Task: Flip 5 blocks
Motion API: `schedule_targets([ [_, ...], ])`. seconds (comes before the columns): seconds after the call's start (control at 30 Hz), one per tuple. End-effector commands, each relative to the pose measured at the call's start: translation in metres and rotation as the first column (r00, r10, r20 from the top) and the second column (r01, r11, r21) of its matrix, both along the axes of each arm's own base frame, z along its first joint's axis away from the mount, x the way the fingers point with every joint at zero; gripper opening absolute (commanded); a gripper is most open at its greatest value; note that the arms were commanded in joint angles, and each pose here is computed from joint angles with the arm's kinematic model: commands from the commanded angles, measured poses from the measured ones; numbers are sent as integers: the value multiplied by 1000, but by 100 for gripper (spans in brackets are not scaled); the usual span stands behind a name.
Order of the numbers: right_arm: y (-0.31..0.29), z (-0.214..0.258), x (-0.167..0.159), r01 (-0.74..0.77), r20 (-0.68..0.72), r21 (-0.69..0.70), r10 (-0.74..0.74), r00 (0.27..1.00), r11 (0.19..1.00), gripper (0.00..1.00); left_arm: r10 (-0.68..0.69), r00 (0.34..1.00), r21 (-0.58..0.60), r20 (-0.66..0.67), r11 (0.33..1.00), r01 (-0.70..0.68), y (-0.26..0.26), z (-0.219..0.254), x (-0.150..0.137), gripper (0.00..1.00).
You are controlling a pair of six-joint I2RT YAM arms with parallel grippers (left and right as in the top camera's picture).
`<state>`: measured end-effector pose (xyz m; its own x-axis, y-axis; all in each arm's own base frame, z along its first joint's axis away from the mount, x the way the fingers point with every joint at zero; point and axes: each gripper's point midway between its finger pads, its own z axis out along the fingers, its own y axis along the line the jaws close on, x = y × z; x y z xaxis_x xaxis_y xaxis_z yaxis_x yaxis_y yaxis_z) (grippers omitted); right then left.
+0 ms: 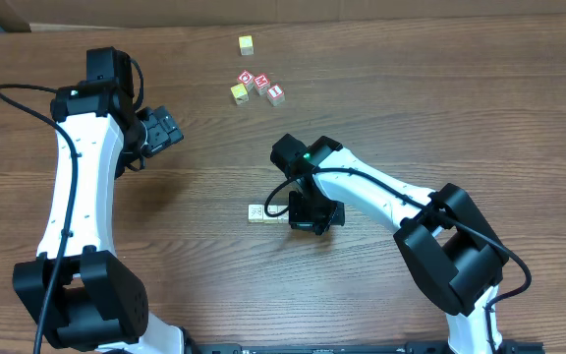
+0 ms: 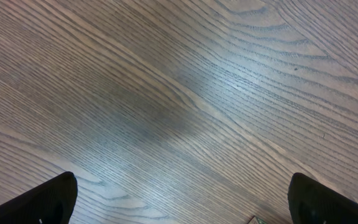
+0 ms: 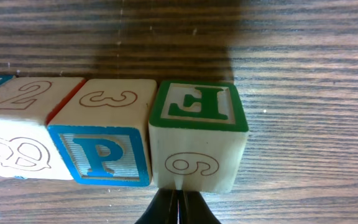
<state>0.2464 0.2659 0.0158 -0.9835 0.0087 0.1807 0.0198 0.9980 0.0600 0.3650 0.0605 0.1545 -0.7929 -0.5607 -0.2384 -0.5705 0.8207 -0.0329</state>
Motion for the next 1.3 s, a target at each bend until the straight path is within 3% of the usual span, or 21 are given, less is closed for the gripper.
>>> schedule_targets([
  [0.0,-4,5,6,11,23,-1,-11,1000,1000,5,7,999,-2,34,1000,-7,-1,10,3,100],
  [0.13,-3,9,6,4,15,9,-4,1000,1000,5,7,999,-2,34,1000,-7,-1,10,3,100],
  [0.23,17,23,5,-91,3,123,92,996,988,6,7,999,-2,34,1000,-7,-1,10,3,100],
  [0.5,22,106,21,-166,91,232,149,985,958,9,7,999,-2,34,1000,-7,-1,10,3,100],
  [0.7,-30,169,51,-60,198,221,15,980,974,10,7,999,-3,34,1000,-7,-1,10,3,100],
  [0.87,-81,189,69,45,229,230,-99,968,972,15,7,999,-3,34,1000,-7,-1,10,3,100],
  [0.93,-100,190,77,85,228,228,-137,964,970,27,7,999,-2,34,1000,-7,-1,10,3,100],
  [1.0,-115,188,84,130,224,226,-181,957,965,72,7,999,-2,34,1000,-7,-1,10,3,99],
  [1.2,-141,188,105,202,256,242,-264,930,949,100,7,999,-3,34,1000,-7,-1,10,3,100],
  [1.27,-146,189,109,213,266,247,-277,923,945,100,7,999,-6,40,1000,-7,-2,11,5,100],
])
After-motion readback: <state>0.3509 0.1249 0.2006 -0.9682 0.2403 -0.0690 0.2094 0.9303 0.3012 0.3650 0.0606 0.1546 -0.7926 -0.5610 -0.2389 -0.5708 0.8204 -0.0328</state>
